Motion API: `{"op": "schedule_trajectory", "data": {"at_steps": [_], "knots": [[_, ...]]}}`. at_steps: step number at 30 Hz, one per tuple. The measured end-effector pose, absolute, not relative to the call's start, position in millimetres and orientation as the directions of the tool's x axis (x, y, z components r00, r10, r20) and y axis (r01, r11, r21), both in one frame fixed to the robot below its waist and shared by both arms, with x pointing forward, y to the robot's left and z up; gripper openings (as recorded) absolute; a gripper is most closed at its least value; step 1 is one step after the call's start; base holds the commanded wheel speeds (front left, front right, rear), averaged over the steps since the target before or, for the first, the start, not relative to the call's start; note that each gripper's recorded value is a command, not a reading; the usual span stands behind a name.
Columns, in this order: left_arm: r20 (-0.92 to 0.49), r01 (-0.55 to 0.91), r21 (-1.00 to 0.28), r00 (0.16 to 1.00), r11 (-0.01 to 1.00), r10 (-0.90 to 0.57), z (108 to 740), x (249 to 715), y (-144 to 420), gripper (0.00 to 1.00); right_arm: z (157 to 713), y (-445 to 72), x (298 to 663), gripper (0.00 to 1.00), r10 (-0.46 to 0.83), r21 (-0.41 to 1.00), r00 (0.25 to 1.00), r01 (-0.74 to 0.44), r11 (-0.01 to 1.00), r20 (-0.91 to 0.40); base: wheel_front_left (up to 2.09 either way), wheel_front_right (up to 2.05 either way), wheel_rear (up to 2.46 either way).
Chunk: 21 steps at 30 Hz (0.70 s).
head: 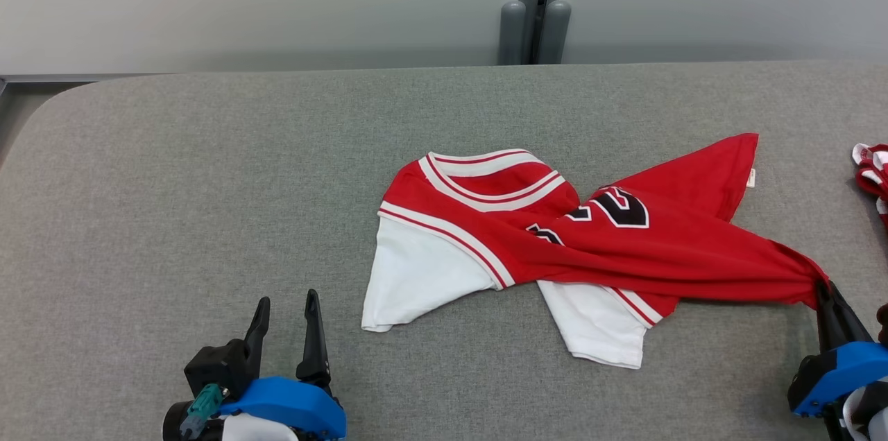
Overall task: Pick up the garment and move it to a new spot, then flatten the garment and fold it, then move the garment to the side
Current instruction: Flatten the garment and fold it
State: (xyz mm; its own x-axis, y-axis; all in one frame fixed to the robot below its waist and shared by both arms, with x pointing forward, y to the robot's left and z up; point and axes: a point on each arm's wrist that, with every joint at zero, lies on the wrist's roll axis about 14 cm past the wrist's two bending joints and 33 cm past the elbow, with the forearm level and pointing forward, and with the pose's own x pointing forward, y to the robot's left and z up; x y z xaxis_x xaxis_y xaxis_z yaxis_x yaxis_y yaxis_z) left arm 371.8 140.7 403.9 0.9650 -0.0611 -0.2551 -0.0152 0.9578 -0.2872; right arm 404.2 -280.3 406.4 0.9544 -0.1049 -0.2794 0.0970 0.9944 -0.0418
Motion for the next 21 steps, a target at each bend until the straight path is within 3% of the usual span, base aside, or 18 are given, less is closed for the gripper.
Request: {"op": "schedule_trajectory", "data": {"at_steps": [1,4,11,16,21], "knots": [[-0.254,-0.014,-0.287,0.965,0.958,-0.062,404.3,371.8,140.4,1.0,402.4,-283.0,401.2,1.0,-0.116,-0.039,0.949,0.109,0.993,-0.293,0.0,0.0,0.0],[-0.251,-0.01,-0.288,0.966,0.958,-0.065,405.2,372.4,139.1,1.0,408.2,-276.7,405.0,1.0,-0.112,-0.029,0.956,0.108,0.994,-0.27,0.0,0.0,0.0],[-0.229,0.004,-0.253,0.971,0.967,-0.064,411.6,377.9,139.0,1.0,474.9,-238.6,426.3,1.0,-0.043,-0.043,0.998,0.041,0.998,-0.035,0.0,0.0,0.0],[-0.177,0.035,-0.174,0.982,0.984,-0.067,427.2,383.4,138.6,1.0,486.8,-207.7,417.3,1.0,0.018,-0.018,1.0,-0.018,1.0,0.012,0.0,0.0,0.0],[-0.157,0.054,-0.126,0.985,0.99,-0.074,433.5,378.1,136.6,1.0,475.4,-196.0,400.8,1.0,0.033,0.007,0.999,-0.033,0.999,-0.02,0.0,0.0,0.0]]}}
